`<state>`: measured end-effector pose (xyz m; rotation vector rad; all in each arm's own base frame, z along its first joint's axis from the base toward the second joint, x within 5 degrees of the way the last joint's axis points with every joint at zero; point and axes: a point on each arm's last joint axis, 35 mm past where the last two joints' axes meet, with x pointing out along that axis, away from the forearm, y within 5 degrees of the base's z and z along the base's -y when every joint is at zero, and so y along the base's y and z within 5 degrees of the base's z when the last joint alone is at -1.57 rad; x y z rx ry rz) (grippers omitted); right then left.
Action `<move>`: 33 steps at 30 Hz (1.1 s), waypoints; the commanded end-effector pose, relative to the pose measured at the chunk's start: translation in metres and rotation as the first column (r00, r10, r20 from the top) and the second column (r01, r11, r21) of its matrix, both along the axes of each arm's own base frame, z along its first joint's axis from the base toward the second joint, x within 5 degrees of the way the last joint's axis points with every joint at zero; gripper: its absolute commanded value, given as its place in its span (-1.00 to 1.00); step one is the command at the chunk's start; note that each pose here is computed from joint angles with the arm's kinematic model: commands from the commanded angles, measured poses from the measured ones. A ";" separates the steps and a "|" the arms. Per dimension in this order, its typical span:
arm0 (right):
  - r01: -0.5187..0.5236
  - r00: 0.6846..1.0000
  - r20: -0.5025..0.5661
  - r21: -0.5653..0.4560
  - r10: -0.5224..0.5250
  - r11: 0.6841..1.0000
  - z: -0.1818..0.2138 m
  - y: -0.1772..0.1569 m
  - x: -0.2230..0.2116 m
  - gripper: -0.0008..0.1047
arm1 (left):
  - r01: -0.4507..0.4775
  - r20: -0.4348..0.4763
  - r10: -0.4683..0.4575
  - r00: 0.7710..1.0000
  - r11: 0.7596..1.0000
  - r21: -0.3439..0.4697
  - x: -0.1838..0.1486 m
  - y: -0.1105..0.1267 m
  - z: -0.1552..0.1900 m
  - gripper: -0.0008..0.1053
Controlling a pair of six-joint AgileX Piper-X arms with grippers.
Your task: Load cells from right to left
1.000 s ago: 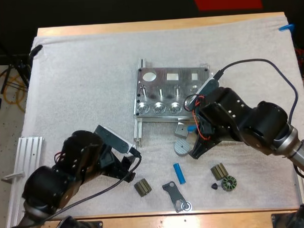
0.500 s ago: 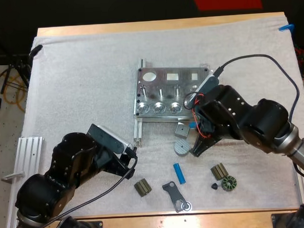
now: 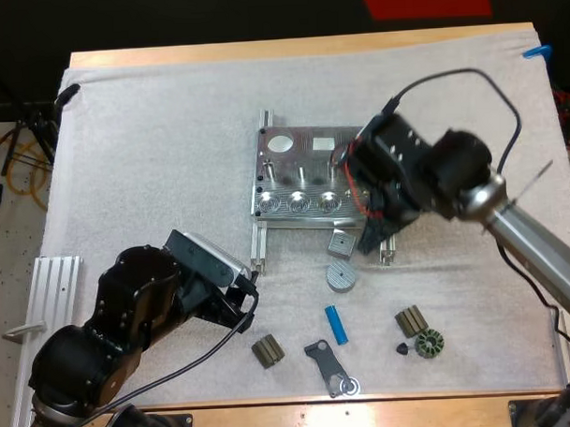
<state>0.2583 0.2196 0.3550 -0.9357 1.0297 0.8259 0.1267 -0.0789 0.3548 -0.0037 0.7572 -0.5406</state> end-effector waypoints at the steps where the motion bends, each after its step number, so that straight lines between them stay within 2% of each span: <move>1: -0.003 1.000 0.000 0.040 0.003 0.999 0.009 -0.002 0.006 -0.77 | -0.014 0.018 0.014 1.000 1.000 -0.002 0.001 0.000 0.002 0.33; 4: 0.014 1.000 -0.023 0.077 -0.012 0.997 0.013 -0.001 0.020 -0.77 | -0.014 0.018 0.014 1.000 1.000 -0.002 0.001 0.000 0.002 0.33; 9: 0.043 0.997 -0.062 0.054 -0.039 0.998 0.006 0.002 0.039 -0.77 | -0.014 0.018 0.014 1.000 1.000 -0.002 0.001 0.000 0.002 0.33; 18: 0.058 0.989 -0.136 -0.016 -0.060 0.998 -0.032 0.015 0.064 -0.77 | -0.014 0.018 0.014 1.000 1.000 -0.002 0.001 0.000 0.002 0.33; 23: 0.058 0.996 -0.068 -0.103 -0.065 0.993 -0.053 0.021 0.079 -0.77 | -0.014 0.015 0.014 1.000 1.000 0.000 0.001 0.001 0.002 0.33; 33: 0.037 0.996 -0.076 -0.151 -0.049 0.988 -0.086 0.032 0.095 -0.77 | -0.014 0.016 0.014 1.000 1.000 0.000 0.001 0.001 0.002 0.33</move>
